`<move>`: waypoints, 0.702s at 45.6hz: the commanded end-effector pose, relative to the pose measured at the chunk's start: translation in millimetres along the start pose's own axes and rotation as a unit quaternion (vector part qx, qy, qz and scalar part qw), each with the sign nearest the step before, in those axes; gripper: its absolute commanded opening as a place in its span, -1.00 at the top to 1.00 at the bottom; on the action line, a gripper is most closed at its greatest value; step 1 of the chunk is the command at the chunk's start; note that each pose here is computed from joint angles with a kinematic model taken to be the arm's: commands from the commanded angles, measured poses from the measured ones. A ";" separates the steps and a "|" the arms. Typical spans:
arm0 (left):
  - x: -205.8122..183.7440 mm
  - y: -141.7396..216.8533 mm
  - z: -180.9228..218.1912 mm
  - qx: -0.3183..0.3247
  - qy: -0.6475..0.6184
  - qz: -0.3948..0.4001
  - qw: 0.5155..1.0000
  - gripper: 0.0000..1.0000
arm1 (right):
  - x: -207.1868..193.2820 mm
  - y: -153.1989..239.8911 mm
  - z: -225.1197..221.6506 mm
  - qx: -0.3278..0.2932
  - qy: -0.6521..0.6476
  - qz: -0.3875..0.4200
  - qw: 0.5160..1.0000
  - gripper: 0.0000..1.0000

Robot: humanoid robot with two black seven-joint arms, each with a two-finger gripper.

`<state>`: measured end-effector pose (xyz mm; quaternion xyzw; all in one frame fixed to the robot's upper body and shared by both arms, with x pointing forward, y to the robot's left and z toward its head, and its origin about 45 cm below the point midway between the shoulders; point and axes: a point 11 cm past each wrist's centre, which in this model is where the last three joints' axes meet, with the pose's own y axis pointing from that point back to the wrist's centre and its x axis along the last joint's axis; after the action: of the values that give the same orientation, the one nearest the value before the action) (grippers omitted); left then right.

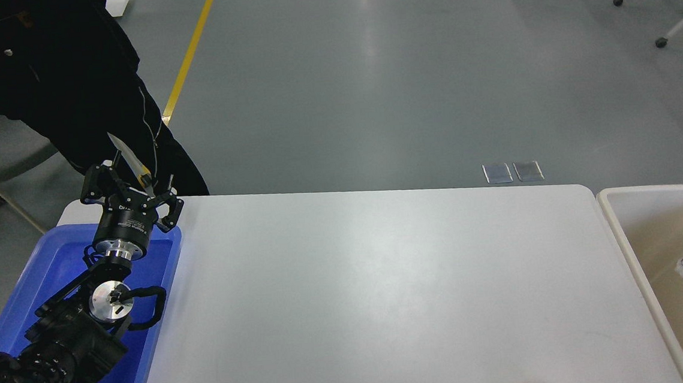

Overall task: Tidy desktop
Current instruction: 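Lower the foil into the white bin and open the right gripper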

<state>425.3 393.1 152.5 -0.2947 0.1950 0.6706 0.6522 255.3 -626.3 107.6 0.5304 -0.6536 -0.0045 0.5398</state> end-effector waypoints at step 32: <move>-0.1 0.0 -0.1 0.000 0.000 0.000 1.000 -1.00 | -15.4 -10.0 -6.3 -0.072 -0.082 0.097 0.989 1.00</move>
<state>425.3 393.1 152.5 -0.2946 0.1950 0.6706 0.6523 262.2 -617.4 93.2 0.4312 -0.7343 -0.0410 0.5226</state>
